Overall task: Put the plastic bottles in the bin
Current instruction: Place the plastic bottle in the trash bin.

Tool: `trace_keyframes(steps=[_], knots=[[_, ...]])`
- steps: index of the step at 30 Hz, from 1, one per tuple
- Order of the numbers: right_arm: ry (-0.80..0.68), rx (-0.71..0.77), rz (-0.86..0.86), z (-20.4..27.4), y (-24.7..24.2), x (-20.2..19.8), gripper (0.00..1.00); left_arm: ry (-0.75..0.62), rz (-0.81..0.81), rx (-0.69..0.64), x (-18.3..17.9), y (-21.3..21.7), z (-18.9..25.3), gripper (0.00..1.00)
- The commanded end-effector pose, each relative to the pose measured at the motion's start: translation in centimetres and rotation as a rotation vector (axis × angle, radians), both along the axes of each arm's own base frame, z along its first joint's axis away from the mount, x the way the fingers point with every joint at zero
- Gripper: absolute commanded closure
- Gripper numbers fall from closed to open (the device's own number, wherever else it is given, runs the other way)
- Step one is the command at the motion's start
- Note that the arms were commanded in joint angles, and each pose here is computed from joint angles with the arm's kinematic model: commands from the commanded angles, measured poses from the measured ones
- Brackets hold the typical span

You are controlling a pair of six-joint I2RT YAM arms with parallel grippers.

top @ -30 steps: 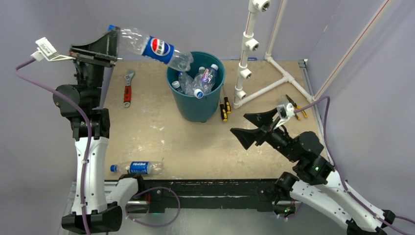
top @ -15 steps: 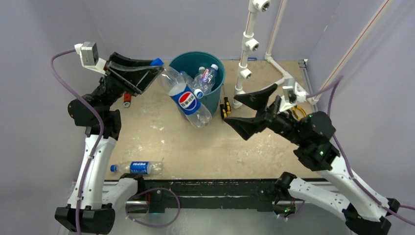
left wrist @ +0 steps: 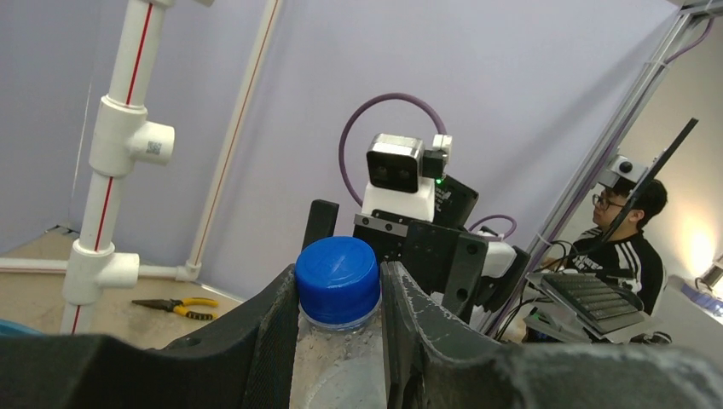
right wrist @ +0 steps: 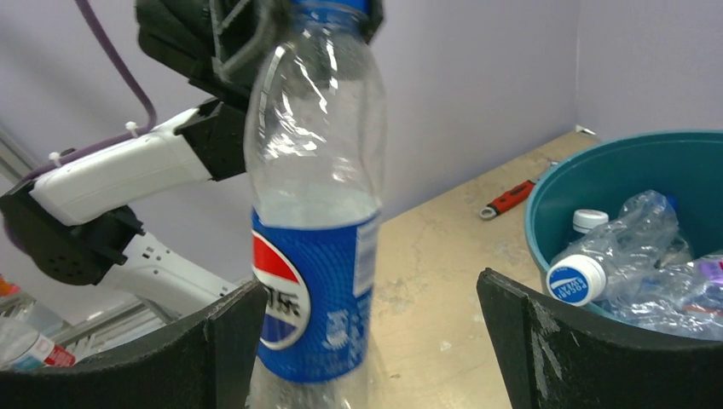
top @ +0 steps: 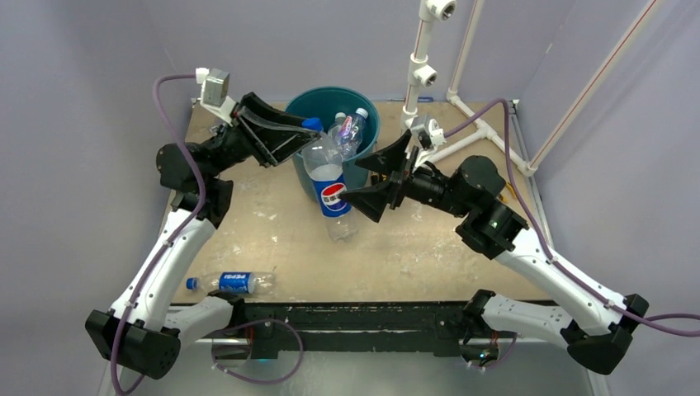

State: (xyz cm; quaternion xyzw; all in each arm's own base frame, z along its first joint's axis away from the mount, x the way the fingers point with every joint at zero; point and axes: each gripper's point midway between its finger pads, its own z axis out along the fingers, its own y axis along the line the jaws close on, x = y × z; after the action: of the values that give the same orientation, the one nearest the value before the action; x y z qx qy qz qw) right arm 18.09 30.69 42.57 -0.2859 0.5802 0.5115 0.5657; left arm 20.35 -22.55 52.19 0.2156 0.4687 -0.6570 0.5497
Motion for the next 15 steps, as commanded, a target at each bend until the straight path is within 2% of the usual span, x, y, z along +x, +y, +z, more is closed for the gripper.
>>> trace_keyframes(steps=[1, 5, 8, 15], knots=[[-0.080, 0.083, 0.056, 3.1, 0.3, -1.1, 0.01, -0.095, 0.017, 0.004, -0.3, -1.0, 0.9, 1.00], [-0.082, 0.115, 0.059, 3.8, 0.1, -1.3, 0.01, -0.107, 0.038, 0.008, 0.1, -1.2, 0.7, 1.00], [-0.027, 0.081, 0.089, 2.4, 1.4, -0.8, 0.02, -0.121, 0.040, -0.005, -0.1, -1.2, 1.0, 1.00], [0.000, 0.068, 0.136, 1.7, 2.7, -0.6, 0.20, -0.122, 0.029, -0.001, -0.5, -1.4, 0.9, 1.00]])
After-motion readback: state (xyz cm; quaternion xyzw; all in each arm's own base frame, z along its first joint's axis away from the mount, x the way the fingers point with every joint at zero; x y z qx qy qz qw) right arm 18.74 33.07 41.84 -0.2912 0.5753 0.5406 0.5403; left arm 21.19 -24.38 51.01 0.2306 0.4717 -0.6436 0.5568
